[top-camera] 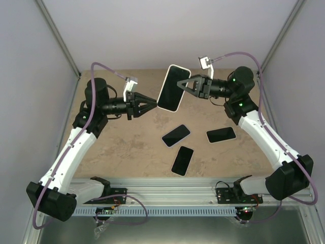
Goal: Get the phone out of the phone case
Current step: Remove the phone case from the phone.
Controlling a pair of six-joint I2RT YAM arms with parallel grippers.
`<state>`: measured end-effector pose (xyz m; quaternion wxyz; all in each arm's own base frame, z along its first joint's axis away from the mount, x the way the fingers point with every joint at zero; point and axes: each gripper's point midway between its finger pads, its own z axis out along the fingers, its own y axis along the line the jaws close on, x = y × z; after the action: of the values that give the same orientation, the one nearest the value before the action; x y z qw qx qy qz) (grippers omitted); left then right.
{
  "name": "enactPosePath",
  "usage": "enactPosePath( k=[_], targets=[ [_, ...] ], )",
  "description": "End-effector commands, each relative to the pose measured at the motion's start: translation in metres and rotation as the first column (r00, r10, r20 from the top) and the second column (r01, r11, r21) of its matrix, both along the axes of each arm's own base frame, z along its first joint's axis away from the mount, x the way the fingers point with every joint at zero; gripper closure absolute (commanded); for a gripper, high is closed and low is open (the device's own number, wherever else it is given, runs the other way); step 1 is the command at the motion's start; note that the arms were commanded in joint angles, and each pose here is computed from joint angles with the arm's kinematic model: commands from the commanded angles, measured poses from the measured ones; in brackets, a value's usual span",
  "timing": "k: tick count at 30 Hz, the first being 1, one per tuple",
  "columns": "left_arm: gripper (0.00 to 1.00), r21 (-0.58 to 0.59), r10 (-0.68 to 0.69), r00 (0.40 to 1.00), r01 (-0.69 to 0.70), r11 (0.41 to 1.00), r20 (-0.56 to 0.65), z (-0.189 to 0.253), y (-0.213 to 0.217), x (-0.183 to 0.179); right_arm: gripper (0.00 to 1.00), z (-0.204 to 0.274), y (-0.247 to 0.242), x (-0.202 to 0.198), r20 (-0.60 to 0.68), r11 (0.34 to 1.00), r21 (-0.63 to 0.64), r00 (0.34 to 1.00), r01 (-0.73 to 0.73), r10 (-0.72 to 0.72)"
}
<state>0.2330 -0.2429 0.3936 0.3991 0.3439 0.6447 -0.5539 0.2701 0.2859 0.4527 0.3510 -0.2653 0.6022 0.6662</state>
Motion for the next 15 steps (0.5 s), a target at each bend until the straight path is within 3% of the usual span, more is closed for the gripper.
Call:
enactPosePath(
  k=[1, 8, 15],
  targets=[
    [0.74, -0.021, -0.022, 1.000, 0.022, 1.000, -0.005, -0.003, -0.001, -0.002, 0.99, 0.025, -0.001, -0.026, 0.104, 0.997, 0.039, 0.993, -0.062, 0.057],
    [0.66, -0.044, -0.109, 0.994, 0.109, 0.993, 0.008, 0.002, -0.005, -0.020, 1.00, 0.018, 0.000, -0.019, 0.096, 0.999, 0.021, 0.995, -0.037, 0.035],
    [0.75, -0.022, -0.048, 0.999, 0.048, 0.999, -0.017, -0.008, -0.005, -0.008, 1.00, 0.023, -0.001, -0.024, 0.099, 0.998, 0.036, 0.994, -0.057, 0.053]
  ],
)
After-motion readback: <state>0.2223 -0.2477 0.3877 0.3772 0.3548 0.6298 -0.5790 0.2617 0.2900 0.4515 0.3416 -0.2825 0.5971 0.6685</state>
